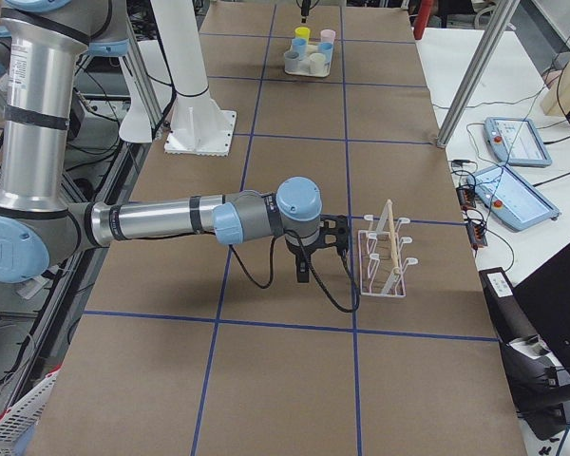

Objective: Transfer IKEA cup to right arm and place on rack

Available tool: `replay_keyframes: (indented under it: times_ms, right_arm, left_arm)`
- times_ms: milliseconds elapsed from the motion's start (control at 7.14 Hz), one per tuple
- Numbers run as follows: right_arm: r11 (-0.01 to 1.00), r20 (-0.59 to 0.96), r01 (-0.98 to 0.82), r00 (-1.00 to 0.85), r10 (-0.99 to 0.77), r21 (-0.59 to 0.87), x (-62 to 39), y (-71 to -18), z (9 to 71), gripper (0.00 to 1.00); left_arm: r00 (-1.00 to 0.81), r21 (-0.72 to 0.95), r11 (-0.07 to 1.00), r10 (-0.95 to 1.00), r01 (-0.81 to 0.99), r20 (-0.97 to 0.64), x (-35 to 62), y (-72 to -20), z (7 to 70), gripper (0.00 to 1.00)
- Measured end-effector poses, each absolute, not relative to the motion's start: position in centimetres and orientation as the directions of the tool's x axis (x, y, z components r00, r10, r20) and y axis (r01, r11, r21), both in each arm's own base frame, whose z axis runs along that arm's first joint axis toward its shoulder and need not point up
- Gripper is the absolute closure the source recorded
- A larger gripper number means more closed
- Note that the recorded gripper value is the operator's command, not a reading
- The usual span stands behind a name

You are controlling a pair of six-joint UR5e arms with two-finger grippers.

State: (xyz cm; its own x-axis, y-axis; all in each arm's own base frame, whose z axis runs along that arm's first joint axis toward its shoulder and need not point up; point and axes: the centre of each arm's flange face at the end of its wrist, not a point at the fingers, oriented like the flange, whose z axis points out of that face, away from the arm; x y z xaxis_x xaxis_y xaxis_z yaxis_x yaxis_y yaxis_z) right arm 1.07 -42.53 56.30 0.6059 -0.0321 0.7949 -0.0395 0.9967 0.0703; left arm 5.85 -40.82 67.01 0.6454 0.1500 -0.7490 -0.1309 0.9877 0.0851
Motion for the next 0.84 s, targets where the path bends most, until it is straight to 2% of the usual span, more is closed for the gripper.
replay_keyframes:
  times_ms: [280,420,700,840]
  right_arm:
    - [0.997,0.793,-0.021,0.607,-0.043,0.069,0.2,-42.5,56.4,0.01]
    - [0.998,0.792,-0.013,0.608,-0.047,0.069,-0.1,-42.5,56.4,0.01]
    - [0.998,0.791,-0.007,0.61,-0.05,0.069,-0.4,-42.6,56.4,0.01]
    - [0.998,0.79,-0.007,0.611,-0.05,0.068,-0.4,-42.6,56.4,0.01]
  left_arm:
    - [0.644,0.067,0.983,0.163,-0.171,-0.748,7.4,-40.5,68.1,0.11]
    - [0.645,0.06,0.981,0.168,-0.185,-0.746,8.0,-40.4,68.5,0.26]
    - [0.647,0.051,0.979,0.167,-0.195,-0.744,8.4,-40.4,69.1,0.94]
    - [0.647,0.048,0.98,0.165,-0.194,-0.744,8.5,-40.5,69.1,1.0]
